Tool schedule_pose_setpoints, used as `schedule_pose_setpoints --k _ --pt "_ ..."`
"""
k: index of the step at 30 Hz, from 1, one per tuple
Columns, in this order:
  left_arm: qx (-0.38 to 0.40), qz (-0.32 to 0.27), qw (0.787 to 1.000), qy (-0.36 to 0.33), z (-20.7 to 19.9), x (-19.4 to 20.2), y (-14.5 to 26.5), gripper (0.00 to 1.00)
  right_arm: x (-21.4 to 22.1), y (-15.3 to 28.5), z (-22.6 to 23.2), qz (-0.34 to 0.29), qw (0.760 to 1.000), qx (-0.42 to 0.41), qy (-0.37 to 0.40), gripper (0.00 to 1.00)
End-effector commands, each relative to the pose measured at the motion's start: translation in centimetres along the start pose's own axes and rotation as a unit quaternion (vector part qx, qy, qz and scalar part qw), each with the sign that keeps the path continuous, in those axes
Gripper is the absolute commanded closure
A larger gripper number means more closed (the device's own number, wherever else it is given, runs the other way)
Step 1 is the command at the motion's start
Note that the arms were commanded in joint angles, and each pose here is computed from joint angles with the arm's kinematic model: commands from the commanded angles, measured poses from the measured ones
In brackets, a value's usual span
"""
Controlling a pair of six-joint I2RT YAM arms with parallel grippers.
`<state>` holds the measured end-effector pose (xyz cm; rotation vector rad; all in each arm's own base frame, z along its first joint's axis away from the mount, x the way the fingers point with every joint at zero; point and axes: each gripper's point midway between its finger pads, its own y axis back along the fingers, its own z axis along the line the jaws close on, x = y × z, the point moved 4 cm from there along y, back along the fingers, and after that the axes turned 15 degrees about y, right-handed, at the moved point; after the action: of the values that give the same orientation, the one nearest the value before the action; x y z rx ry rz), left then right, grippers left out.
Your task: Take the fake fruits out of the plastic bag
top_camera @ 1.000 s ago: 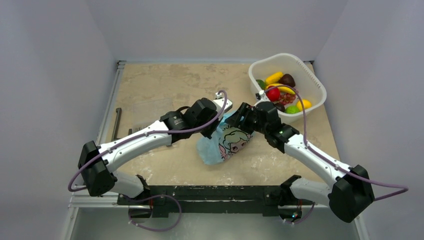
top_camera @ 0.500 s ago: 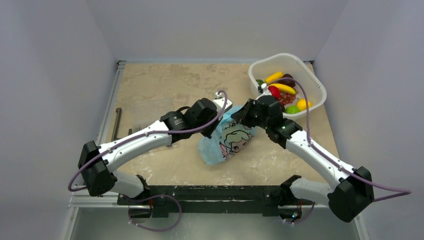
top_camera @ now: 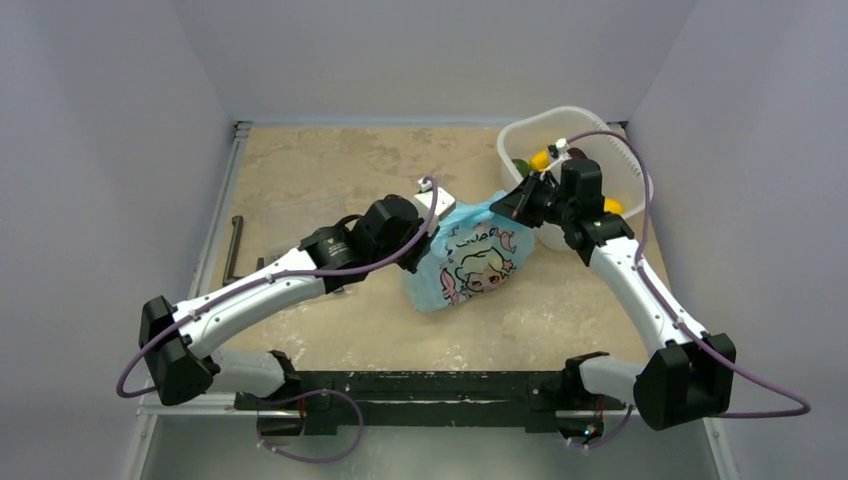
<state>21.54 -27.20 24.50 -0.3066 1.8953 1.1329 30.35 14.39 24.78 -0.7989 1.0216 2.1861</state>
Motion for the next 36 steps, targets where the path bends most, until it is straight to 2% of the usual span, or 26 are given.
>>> schedule_pose_setpoints --k 1,3,5,11,15,19,21,22,23,25,29,33,36 --pt "0.050 -0.044 0.998 -0.010 -1.2 -1.3 1.8 0.63 0.4 0.7 2.1 0.010 0.995 -0.088 0.037 1.00" --pt "0.062 -0.056 0.996 -0.011 -1.4 -1.5 2.1 0.46 1.0 0.7 2.6 0.022 0.993 -0.107 0.043 1.00" --pt "0.067 -0.067 0.995 -0.011 -1.4 -1.7 2.4 0.39 1.6 0.9 3.1 0.031 0.991 -0.121 0.054 1.00" --pt "0.042 -0.063 0.997 -0.015 -0.9 -2.0 2.2 0.32 3.7 0.7 6.7 0.070 0.979 -0.169 0.088 1.00" --pt "0.033 -0.041 0.998 -0.023 -0.8 -1.5 1.5 0.31 4.3 0.3 9.0 0.083 0.974 -0.186 0.104 1.00" --pt "0.034 -0.007 0.999 -0.033 -1.3 -0.6 0.4 0.39 4.1 0.3 9.3 0.075 0.974 -0.187 0.105 1.00" --pt "0.039 0.007 0.998 -0.041 -1.6 -0.3 0.0 0.47 4.0 0.3 9.3 0.075 0.974 -0.186 0.108 1.00" --pt "0.041 0.011 0.998 -0.044 -1.8 -0.3 -0.1 0.59 3.9 0.2 9.3 0.074 0.974 -0.185 0.110 1.00" --pt "0.042 0.015 0.998 -0.046 -1.9 -0.2 -0.1 0.77 3.7 0.2 9.2 0.071 0.975 -0.179 0.113 1.00" --pt "0.039 0.014 0.998 -0.047 -1.8 -0.1 0.0 0.92 3.3 0.1 8.9 0.064 0.978 -0.163 0.118 1.00" --pt "0.031 -0.022 0.998 -0.048 -1.5 -0.7 1.1 1.00 1.4 -1.3 7.3 0.053 0.984 -0.100 0.135 1.00" --pt "0.024 -0.066 0.996 -0.046 -1.1 -1.3 2.4 1.00 -1.8 -3.5 5.9 0.046 0.985 -0.038 0.163 1.00" --pt "0.034 -0.095 0.993 -0.053 -1.3 -1.5 3.3 1.00 -4.3 -5.6 2.8 0.045 0.982 0.049 0.174 1.00"
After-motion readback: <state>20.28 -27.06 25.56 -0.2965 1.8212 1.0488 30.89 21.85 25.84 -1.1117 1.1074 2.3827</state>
